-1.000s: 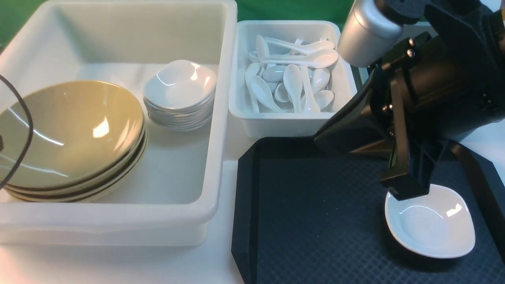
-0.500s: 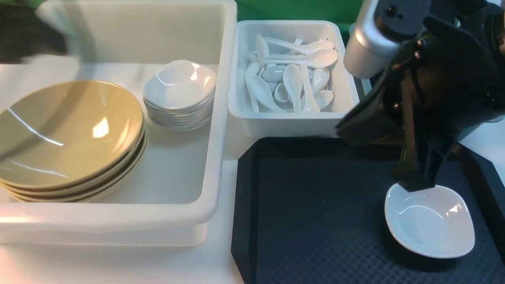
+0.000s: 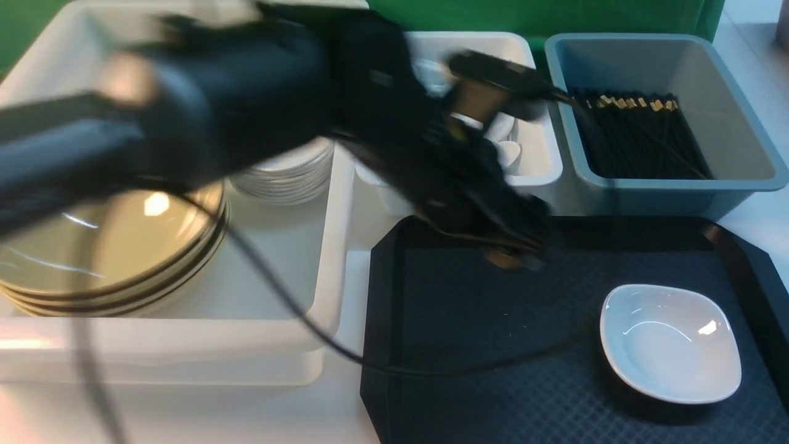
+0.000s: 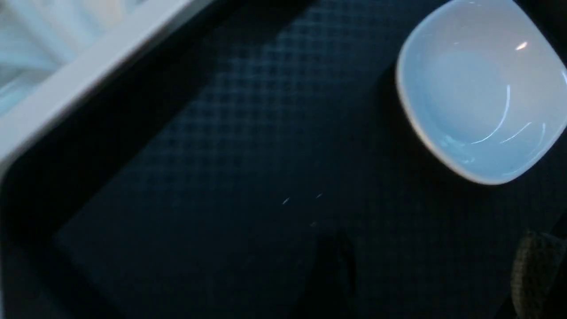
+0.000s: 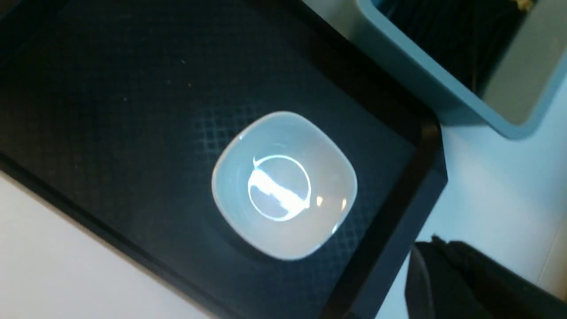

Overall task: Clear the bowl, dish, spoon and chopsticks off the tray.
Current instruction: Use the left arm to grab the plate, then use the left arm to put the plate into the large storage box on the left

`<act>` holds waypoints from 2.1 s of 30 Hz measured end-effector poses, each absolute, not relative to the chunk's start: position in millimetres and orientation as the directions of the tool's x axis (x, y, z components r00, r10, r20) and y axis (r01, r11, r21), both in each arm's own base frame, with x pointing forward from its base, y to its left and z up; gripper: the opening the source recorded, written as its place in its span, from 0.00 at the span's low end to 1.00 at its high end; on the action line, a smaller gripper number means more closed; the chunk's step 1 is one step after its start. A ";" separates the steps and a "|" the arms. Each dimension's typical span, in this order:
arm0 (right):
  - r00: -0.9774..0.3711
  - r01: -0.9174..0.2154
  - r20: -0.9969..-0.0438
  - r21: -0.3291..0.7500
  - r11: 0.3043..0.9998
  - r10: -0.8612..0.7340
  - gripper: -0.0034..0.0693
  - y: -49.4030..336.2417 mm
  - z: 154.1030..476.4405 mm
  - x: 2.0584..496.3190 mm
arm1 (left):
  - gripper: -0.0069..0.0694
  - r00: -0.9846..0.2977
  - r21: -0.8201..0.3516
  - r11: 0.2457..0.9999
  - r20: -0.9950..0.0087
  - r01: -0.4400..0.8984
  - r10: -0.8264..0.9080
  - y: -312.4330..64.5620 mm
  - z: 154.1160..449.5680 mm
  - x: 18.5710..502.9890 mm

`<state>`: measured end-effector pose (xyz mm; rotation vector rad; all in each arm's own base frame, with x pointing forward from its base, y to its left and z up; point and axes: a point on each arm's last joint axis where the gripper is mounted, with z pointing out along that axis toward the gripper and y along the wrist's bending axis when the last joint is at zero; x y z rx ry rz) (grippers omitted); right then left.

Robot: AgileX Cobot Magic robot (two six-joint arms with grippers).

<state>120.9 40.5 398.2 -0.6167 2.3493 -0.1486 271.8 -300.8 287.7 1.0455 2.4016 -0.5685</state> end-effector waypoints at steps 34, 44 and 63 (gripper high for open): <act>-0.596 -0.392 -0.713 -0.142 0.909 -0.369 0.11 27.5 384.3 80.8 | 0.09 -0.467 -0.069 0.520 -0.553 0.851 0.690 -387.0 259.8 311.9; -0.543 -0.620 -0.684 -0.065 0.782 -0.488 0.11 82.5 401.8 128.9 | 0.09 -0.487 0.103 0.790 -0.737 0.604 0.468 -184.1 448.5 321.5; -0.481 -0.790 -0.607 -0.014 0.613 -0.633 0.11 170.6 369.7 158.3 | 0.09 -0.655 -0.115 0.980 -0.755 0.162 0.019 -35.8 340.2 415.7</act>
